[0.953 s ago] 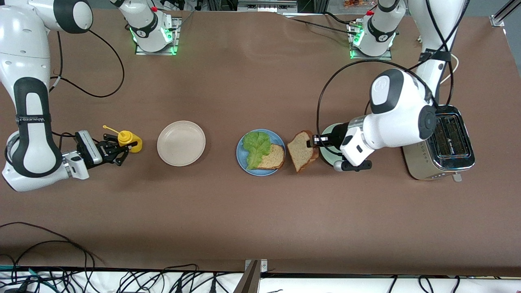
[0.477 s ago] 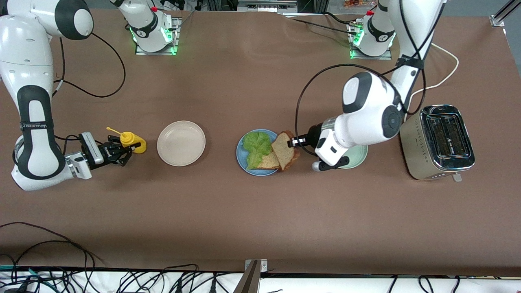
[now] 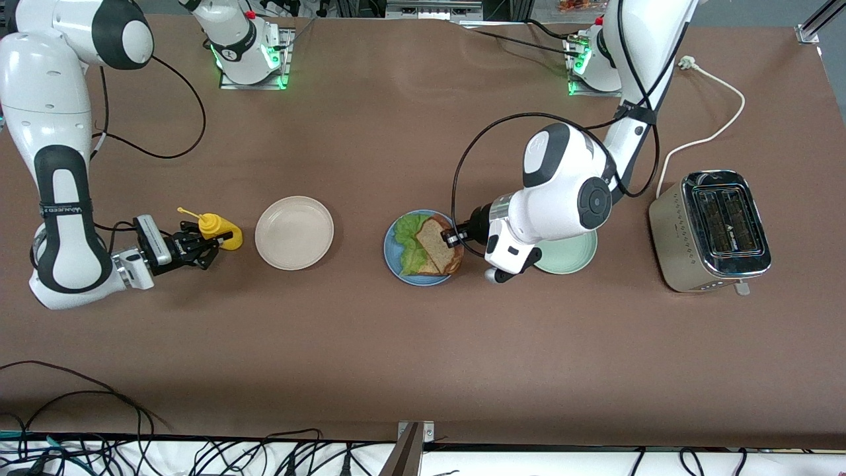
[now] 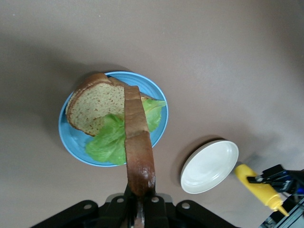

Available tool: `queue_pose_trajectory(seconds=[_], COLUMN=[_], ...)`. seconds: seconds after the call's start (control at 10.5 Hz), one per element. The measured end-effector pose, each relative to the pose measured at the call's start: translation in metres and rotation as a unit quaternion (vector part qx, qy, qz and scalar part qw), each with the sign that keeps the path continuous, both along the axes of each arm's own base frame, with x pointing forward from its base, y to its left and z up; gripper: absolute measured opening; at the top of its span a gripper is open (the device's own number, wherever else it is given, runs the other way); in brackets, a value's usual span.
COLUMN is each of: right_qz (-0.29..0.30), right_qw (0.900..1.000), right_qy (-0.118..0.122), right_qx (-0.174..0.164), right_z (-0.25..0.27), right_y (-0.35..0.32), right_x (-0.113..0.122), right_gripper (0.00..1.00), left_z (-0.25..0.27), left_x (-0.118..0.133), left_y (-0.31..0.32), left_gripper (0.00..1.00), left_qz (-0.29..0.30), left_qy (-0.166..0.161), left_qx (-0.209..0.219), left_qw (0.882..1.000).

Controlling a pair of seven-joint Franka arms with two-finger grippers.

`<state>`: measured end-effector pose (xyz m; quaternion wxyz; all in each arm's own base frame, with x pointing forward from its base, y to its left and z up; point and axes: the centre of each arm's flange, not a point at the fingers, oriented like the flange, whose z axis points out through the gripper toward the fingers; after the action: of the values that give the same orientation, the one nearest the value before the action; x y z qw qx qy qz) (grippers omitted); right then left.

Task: Make sandwich in blue plate with both arms
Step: 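Move the bread slice over the blue plate with the left gripper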

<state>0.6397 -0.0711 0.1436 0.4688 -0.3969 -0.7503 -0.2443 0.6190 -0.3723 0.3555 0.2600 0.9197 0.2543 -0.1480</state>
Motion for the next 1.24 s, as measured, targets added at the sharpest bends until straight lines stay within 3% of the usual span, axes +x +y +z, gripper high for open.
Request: queue_pose_trajectory(seconds=[0.38,0.67,1.24], right_qz=[0.001,0.002,0.000], right_qw=[1.000,0.999,0.999], right_qy=[0.005,0.022,0.047], right_qx=[0.017,0.028,0.024], right_z=[-0.009,-0.010,-0.029], right_y=[-0.004,-0.015,-0.037], right_x=[-0.005,-0.013,-0.027], right_gripper=[0.04,0.04,0.07], left_z=[-0.019,-0.054,-0.044], left_x=[0.005,0.000,0.007], left_y=[-0.026,-0.059,-0.065], left_gripper=[0.10,0.10,0.10], left_qz=[0.036,0.081,0.094], left_qy=[0.000,-0.006,-0.012], left_qx=[0.005,0.020,0.015], left_qw=[0.999,0.996,0.995])
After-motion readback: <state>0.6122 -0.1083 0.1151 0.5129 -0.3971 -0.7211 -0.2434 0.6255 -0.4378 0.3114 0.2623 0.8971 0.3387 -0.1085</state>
